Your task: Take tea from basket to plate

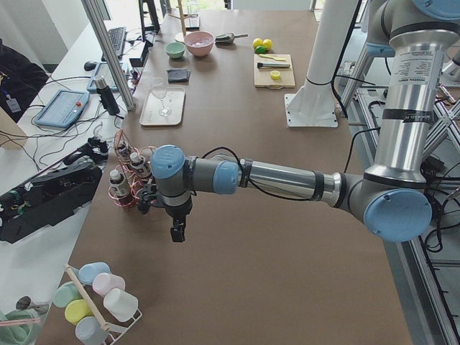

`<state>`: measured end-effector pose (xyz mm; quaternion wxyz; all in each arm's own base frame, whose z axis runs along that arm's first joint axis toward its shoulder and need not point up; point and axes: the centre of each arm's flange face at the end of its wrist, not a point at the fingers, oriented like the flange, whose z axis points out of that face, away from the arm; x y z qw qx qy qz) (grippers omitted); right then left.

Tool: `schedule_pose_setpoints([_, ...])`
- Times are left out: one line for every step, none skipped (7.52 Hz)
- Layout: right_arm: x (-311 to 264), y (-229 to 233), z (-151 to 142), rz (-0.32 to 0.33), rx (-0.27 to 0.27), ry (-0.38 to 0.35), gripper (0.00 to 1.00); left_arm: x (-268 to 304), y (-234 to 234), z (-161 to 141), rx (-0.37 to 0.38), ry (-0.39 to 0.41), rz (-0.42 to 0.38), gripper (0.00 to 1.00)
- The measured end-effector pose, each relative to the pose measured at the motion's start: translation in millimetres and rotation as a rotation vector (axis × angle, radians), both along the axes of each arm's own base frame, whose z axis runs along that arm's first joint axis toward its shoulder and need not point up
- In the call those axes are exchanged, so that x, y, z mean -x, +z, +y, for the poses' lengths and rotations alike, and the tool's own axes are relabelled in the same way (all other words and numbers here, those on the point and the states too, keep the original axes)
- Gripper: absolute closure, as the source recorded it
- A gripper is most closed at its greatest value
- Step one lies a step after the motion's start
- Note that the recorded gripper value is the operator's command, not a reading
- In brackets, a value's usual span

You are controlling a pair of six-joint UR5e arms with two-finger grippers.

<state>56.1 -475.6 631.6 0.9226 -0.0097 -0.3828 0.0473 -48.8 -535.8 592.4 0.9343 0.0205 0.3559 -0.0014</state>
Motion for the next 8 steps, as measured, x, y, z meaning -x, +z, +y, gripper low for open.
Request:
schedule_pose_setpoints([0,2,2,0.0,0.003,0.0,0.01,0,-1,-1,-0.002,0.001,0.0,0.02])
schedule_pose_setpoints([0,2,2,-0.001,0.005,0.0,0.01,-1,-2,-2,-0.004,0.001,0.0,0.02])
schedule_pose_setpoints([0,2,3,-0.001,0.006,0.001,0.01,-1,-2,-1,-0.003,0.001,0.0,0.02])
schedule_pose_setpoints([0,3,3,-0.001,0.007,0.001,0.01,-1,-1,0,-0.003,0.003,0.0,0.02])
schedule_pose_setpoints([0,2,3,-0.002,0.007,0.001,0.01,-1,-1,0,-0.007,0.005,-0.001,0.02])
schedule_pose_setpoints([0,2,3,-0.003,0.007,0.001,0.01,-1,-3,-3,-0.027,0.016,-0.003,0.02])
schedule_pose_setpoints([0,2,3,-0.002,0.008,0.002,0.01,-1,-9,-10,-0.063,0.037,-0.006,0.02])
schedule_pose_setpoints([-1,3,3,-0.001,0.01,0.002,0.01,-1,-19,-18,-0.109,0.065,-0.011,0.02])
